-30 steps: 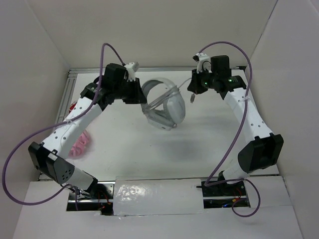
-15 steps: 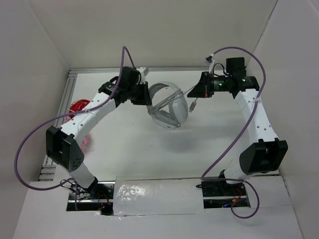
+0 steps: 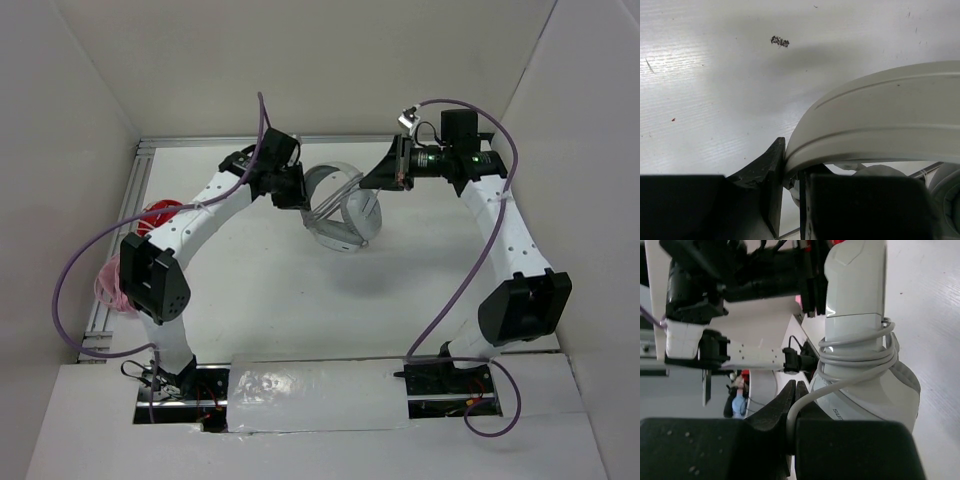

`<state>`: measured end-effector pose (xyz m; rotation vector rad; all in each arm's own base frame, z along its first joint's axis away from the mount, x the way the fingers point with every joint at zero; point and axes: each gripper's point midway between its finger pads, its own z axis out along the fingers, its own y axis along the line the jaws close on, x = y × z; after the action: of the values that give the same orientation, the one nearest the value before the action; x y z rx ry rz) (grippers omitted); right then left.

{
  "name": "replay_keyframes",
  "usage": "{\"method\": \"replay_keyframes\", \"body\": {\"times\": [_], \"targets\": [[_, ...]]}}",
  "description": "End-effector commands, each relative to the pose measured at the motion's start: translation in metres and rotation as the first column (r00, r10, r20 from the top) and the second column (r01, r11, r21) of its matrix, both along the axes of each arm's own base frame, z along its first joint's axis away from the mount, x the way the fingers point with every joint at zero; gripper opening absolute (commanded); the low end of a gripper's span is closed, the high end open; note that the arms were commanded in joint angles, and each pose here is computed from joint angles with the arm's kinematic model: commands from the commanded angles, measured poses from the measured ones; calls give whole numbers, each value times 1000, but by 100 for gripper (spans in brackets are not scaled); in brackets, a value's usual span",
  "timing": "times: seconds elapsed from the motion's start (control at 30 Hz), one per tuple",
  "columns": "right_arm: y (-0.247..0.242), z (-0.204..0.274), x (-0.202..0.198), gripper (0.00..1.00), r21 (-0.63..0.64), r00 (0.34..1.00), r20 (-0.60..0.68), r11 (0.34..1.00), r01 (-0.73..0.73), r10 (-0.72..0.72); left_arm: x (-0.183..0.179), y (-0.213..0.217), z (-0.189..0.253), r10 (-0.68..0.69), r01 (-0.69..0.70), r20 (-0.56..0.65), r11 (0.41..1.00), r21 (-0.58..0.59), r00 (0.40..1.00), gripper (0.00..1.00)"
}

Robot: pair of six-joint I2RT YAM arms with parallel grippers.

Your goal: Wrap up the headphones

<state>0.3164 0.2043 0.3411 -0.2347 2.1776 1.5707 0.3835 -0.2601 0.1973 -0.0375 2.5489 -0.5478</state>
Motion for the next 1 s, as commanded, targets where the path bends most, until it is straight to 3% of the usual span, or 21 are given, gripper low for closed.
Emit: {"method": "replay_keyframes", "body": {"times": [0.0,0.03,0.17,0.37,0.43,0.47,0.5,0.6,0.8,0.97], "targets": [[7,69,-11,0,62,977,211,998,7,-20,-27,51,-40,99,-64,-143,972,227,985,0],[5,60,7,0,21,971,204,992,124,-125,-28,47,-36,94,-64,-141,977,205,986,0],[8,35,30,0,-65,934,177,943,327,-312,-35,31,-17,85,-72,-149,993,88,985,0],[25,8,41,0,-109,884,140,880,462,-447,-47,17,-2,94,-91,-170,996,27,981,0],[30,-8,45,0,-182,830,194,813,553,-522,-53,9,4,100,-107,-199,994,-23,975,0],[30,-8,45,0,-182,830,195,812,554,-522,-54,10,4,106,-114,-203,993,-24,973,0],[20,-15,54,0,-223,775,237,743,631,-586,-56,7,6,98,-108,-204,993,-40,974,0],[19,-42,53,0,-312,717,324,646,697,-617,-62,-3,13,66,-92,-215,989,-113,974,0],[41,-53,36,1,-355,678,520,591,725,-519,-65,-9,11,67,-101,-239,986,-135,969,0],[45,-72,30,11,-427,621,618,458,780,-482,-67,-15,8,52,-97,-263,982,-161,963,0]]}}
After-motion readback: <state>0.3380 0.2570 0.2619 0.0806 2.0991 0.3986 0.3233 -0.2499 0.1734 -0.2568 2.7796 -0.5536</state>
